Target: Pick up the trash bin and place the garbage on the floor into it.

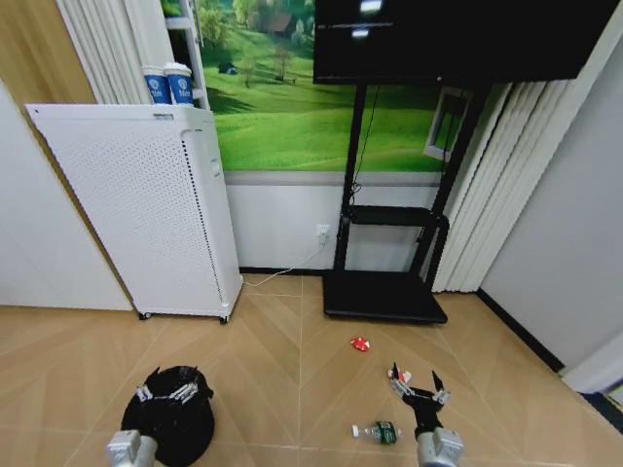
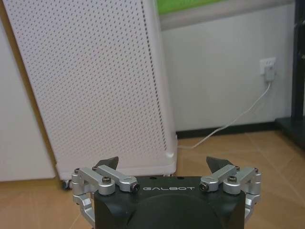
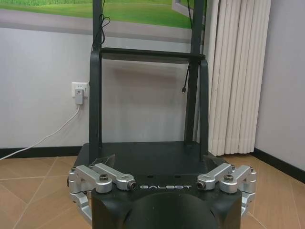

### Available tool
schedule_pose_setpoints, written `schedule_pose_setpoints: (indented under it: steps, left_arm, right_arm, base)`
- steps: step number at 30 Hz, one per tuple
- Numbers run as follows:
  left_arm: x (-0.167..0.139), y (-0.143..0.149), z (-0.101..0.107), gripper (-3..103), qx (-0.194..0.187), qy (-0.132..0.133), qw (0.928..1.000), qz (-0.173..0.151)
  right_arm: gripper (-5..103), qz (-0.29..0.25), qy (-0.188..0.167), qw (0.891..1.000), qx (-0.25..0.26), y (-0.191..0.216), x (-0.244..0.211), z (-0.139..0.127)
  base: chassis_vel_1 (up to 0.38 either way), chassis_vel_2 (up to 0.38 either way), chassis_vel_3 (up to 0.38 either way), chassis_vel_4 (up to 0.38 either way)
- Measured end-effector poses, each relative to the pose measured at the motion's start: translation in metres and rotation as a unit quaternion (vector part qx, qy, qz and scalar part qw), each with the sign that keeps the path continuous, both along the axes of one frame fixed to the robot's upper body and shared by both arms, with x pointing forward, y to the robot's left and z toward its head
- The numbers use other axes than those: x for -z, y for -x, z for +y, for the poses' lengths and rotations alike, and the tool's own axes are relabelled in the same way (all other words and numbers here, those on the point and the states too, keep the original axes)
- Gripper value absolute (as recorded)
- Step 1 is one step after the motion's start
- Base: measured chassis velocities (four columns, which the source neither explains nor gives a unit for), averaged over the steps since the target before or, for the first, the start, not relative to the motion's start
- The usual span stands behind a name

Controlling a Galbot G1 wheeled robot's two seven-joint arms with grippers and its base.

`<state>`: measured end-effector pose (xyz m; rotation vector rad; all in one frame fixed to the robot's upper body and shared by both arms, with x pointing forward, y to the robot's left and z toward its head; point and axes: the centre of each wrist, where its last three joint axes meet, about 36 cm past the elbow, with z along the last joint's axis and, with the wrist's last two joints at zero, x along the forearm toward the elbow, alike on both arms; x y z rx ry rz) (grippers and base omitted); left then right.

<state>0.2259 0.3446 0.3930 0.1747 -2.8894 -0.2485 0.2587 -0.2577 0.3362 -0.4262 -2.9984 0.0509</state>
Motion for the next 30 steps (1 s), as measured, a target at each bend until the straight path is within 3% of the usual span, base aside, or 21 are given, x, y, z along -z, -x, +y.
schedule_pose_setpoints:
  steps: [2, 3, 4, 6, 7, 9, 10, 11, 12, 14, 15, 16, 17, 18, 19, 22, 25, 30]
  left_arm:
    - [-0.031, 0.03, 0.013, 100, -0.05, 0.013, 0.997, 0.057]
    - [-0.031, 0.03, 0.013, 100, -0.05, 0.013, 0.997, 0.057]
    - [-0.049, 0.05, 0.027, 100, -0.079, 0.024, 0.9926, 0.088]
    - [-0.064, 0.067, 0.044, 100, -0.106, 0.042, 0.987, 0.113]
    - [-0.064, 0.067, 0.044, 100, -0.106, 0.042, 0.987, 0.113]
    - [-0.073, 0.086, 0.068, 100, -0.148, 0.074, 0.9774, 0.132]
    - [-0.075, 0.092, 0.078, 100, -0.167, 0.103, 0.972, 0.129]
    - [-0.075, 0.092, 0.078, 100, -0.167, 0.103, 0.972, 0.129]
    - [-0.077, 0.095, 0.081, 100, -0.178, 0.13, 0.9673, 0.125]
    - [-0.078, 0.096, 0.085, 100, -0.208, 0.186, 0.9528, 0.119]
    - [-0.075, 0.096, 0.088, 100, -0.233, 0.22, 0.94, 0.118]
    - [-0.075, 0.096, 0.088, 100, -0.233, 0.22, 0.94, 0.118]
    - [-0.072, 0.094, 0.09, 100, -0.252, 0.245, 0.9289, 0.117]
    - [-0.067, 0.089, 0.095, 100, -0.273, 0.28, 0.9127, 0.12]
    - [-0.067, 0.089, 0.095, 100, -0.273, 0.28, 0.9127, 0.12]
    - [-0.058, 0.066, 0.107, 101, -0.289, 0.328, 0.8894, 0.134]
    - [-0.058, 0.049, 0.111, 99, -0.289, 0.341, 0.8841, 0.137]
    - [-0.059, 0.013, 0.111, 100, -0.271, 0.344, 0.888, 0.139]
  right_arm:
    - [100, -0.001, -0.001, 1.0, 0.003, -0.001, 0.002, -0.002]
    - [100, -0.001, -0.001, 1.0, 0.003, -0.001, 0.002, -0.002]
    - [100, -0.004, 0.0, 1.0, 0.005, -0.003, 0.005, -0.004]
    - [100, -0.007, 0.001, 1.0, 0.009, -0.007, 0.009, -0.007]
    - [100, -0.007, 0.001, 1.0, 0.009, -0.007, 0.009, -0.007]
    - [100, -0.011, -0.002, 1.0, 0.014, -0.015, 0.012, -0.009]
    - [100, -0.015, -0.005, 1.0, 0.015, -0.02, 0.013, -0.01]
    - [100, -0.015, -0.005, 1.0, 0.015, -0.02, 0.013, -0.01]
    - [100, -0.018, -0.007, 1.0, 0.015, -0.024, 0.012, -0.01]
    - [100, -0.021, -0.009, 1.0, 0.014, -0.03, 0.012, -0.011]
    - [100, -0.022, -0.01, 1.0, 0.012, -0.033, 0.013, -0.011]
    - [100, -0.022, -0.01, 1.0, 0.012, -0.033, 0.013, -0.011]
    - [100, -0.023, -0.01, 1.0, 0.011, -0.035, 0.012, -0.012]
    - [100, -0.022, -0.01, 1.0, 0.01, -0.036, 0.013, -0.013]
    - [100, -0.022, -0.01, 1.0, 0.01, -0.036, 0.013, -0.013]
    - [100, -0.02, -0.008, 1.0, 0.007, -0.037, 0.015, -0.016]
    - [100, -0.02, -0.008, 1.0, 0.007, -0.036, 0.014, -0.017]
    - [100, -0.019, -0.005, 1.0, 0.008, -0.032, 0.014, -0.022]
  base:
    - [0.0, 0.0, 0.0, 0.0]
    - [0.0, 0.0, 0.0, 0.0]
    - [0.0, 0.0, 0.0, 0.0]
    - [0.0, 0.0, 0.0, 0.0]
    - [0.0, 0.0, 0.0, 0.0]
    - [0.0, 0.0, 0.0, 0.0]
    - [0.0, 0.0, 0.0, 0.0]
    - [0.0, 0.0, 0.0, 0.0]
    - [0.0, 0.0, 0.0, 0.0]
    - [0.0, 0.0, 0.0, 0.0]
    - [0.0, 0.0, 0.0, 0.0]
    - [0.0, 0.0, 0.0, 0.0]
    - [0.0, 0.0, 0.0, 0.0]
    - [0.0, 0.0, 0.0, 0.0]
    - [0.0, 0.0, 0.0, 0.0]
    - [0.0, 0.0, 0.0, 0.0]
    - [0.0, 0.0, 0.0, 0.0]
    - [0.0, 0.0, 0.0, 0.0]
